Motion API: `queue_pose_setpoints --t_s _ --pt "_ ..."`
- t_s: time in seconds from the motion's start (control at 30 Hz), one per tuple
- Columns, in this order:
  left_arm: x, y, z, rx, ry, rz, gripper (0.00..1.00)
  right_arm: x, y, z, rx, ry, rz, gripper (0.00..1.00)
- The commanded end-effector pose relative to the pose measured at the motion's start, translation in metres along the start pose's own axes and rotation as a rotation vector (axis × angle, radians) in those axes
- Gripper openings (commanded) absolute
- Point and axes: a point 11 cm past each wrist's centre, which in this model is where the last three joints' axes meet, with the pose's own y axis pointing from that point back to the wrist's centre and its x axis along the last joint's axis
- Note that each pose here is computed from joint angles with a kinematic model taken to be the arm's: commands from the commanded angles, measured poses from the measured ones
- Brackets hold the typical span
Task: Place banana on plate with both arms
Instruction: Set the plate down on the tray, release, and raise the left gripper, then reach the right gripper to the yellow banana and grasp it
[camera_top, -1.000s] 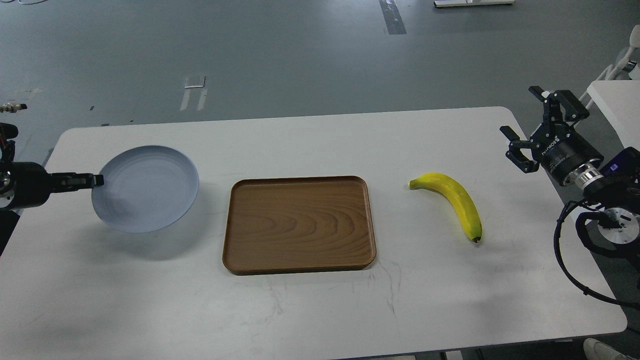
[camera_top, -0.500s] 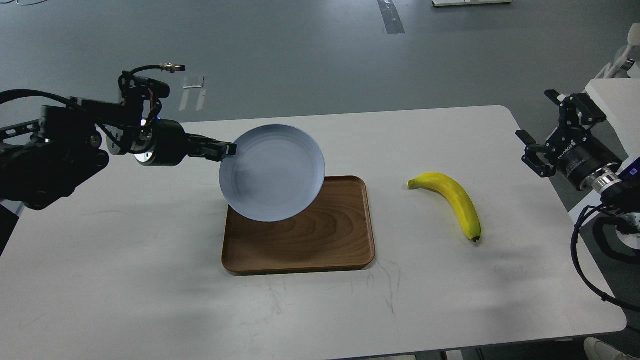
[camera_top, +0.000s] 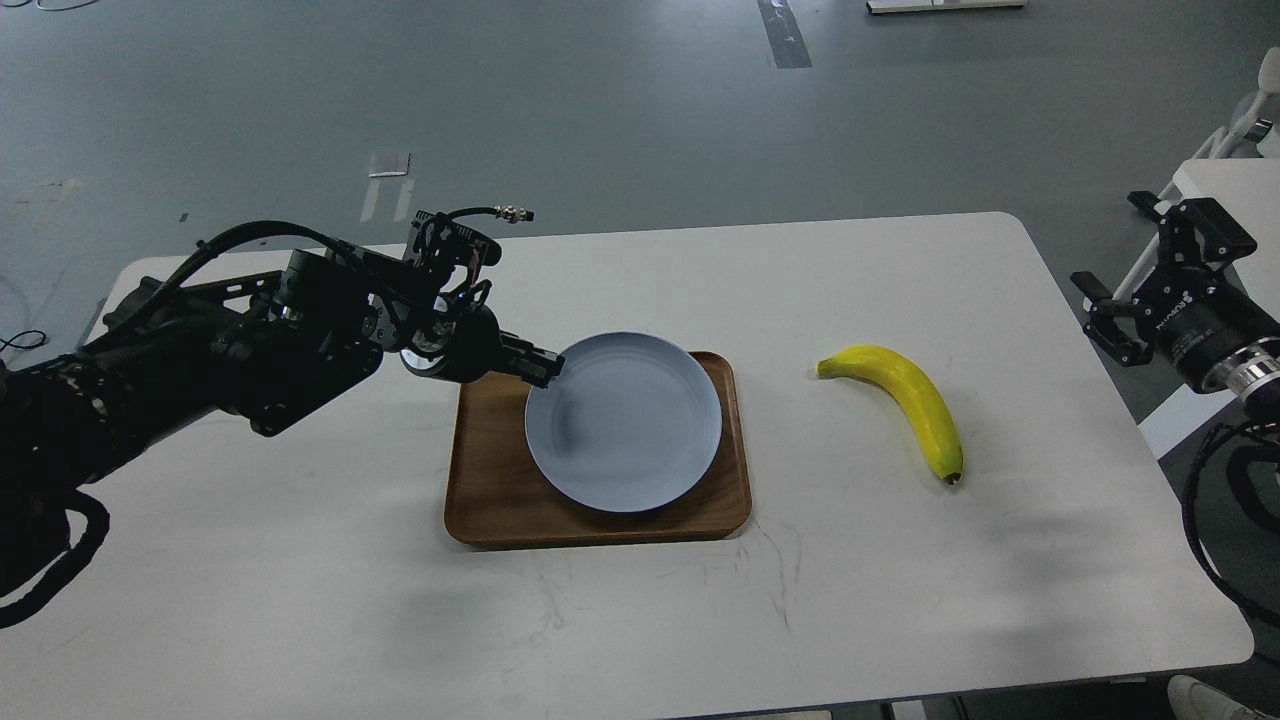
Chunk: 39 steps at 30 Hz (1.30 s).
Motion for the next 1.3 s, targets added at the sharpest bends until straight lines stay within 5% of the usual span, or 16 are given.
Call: queue_pose_setpoints --t_s 0.0,0.2,0.3,0.4,0.43,0.63,0.87,1.07,1.27 --pt "-0.009 -0.003 -0.004 0.014 -0.004 -0.027 0.00 0.001 0.002 0.001 -0.004 0.001 0.002 1.00" --pt "-0.011 -0.004 -0.003 0.013 0.004 -0.028 0.01 0.002 0.002 0.002 -0.006 0.001 0.004 1.00" --pt "-0.007 -0.003 -0.002 0.007 0.012 -0.016 0.58 0.002 0.003 0.002 -0.007 0.000 0.005 1.00" --pt "-0.002 -0.001 -0.001 -0.007 0.039 0.004 0.97 0.002 0.003 0.003 -0.008 0.001 0.005 1.00" --pt "-0.001 -0.001 -0.001 -0.011 0.048 0.010 1.00 0.002 0.003 0.003 -0.008 0.001 0.005 1.00" --pt "0.032 0.022 -0.008 -0.081 0.238 0.150 1.00 -0.001 0.001 0.005 -0.009 -0.006 -0.002 1.00" --pt "0.059 0.123 -0.076 -0.351 0.831 0.618 1.00 -0.007 -0.001 0.011 -0.018 -0.013 -0.013 1.00" --pt "-0.007 0.177 -0.152 -0.395 1.228 0.909 1.00 -0.010 0.001 0.020 -0.053 0.006 -0.029 1.00" --pt "-0.064 0.186 -0.178 -0.465 1.455 1.098 1.00 -0.018 0.001 0.028 -0.138 0.120 -0.100 1.00"
